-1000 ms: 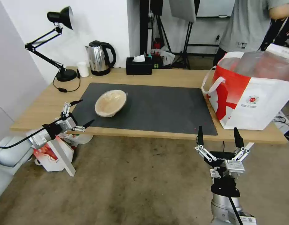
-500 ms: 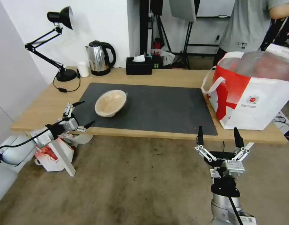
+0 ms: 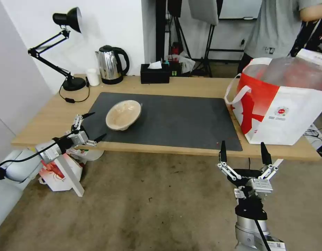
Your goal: Pick up the trash from the table and place it into the takeout bag.
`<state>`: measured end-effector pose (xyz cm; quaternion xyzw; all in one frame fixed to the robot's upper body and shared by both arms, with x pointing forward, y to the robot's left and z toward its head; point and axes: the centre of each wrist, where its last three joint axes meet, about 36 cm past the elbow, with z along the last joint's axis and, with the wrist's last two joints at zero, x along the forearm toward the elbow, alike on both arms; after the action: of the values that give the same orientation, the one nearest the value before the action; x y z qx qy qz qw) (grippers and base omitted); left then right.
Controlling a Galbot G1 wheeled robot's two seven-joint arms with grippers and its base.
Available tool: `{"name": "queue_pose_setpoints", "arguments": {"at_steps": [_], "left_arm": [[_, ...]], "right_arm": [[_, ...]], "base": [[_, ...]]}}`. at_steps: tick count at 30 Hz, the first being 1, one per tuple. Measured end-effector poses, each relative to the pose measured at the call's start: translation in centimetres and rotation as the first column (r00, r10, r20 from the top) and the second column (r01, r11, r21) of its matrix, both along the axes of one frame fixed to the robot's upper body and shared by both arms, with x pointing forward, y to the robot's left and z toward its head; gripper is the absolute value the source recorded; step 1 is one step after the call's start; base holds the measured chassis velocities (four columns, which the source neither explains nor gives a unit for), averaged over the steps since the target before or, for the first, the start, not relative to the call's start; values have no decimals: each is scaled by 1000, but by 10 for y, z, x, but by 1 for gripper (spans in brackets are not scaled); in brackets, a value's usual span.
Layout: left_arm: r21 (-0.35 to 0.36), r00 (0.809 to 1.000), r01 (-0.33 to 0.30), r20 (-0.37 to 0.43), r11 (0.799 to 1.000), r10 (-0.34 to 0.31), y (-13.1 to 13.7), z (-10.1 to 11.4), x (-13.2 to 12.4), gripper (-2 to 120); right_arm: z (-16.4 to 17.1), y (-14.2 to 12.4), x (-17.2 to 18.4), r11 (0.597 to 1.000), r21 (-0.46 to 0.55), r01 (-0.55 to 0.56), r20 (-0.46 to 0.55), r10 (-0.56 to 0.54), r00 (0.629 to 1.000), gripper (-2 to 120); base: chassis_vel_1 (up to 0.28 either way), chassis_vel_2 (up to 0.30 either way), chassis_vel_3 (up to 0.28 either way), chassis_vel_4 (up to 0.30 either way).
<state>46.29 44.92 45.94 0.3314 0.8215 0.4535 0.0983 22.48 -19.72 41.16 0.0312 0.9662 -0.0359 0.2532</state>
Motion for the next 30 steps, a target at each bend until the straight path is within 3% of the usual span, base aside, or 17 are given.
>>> {"name": "queue_pose_setpoints", "arguments": {"at_steps": [30], "left_arm": [[25,999,9,-31,1000,-8,-7,-15,21,100]], "right_arm": [[0,0,0,1000,0,0,0,0,1000,100]], "base": [[0,0,0,0]]}}
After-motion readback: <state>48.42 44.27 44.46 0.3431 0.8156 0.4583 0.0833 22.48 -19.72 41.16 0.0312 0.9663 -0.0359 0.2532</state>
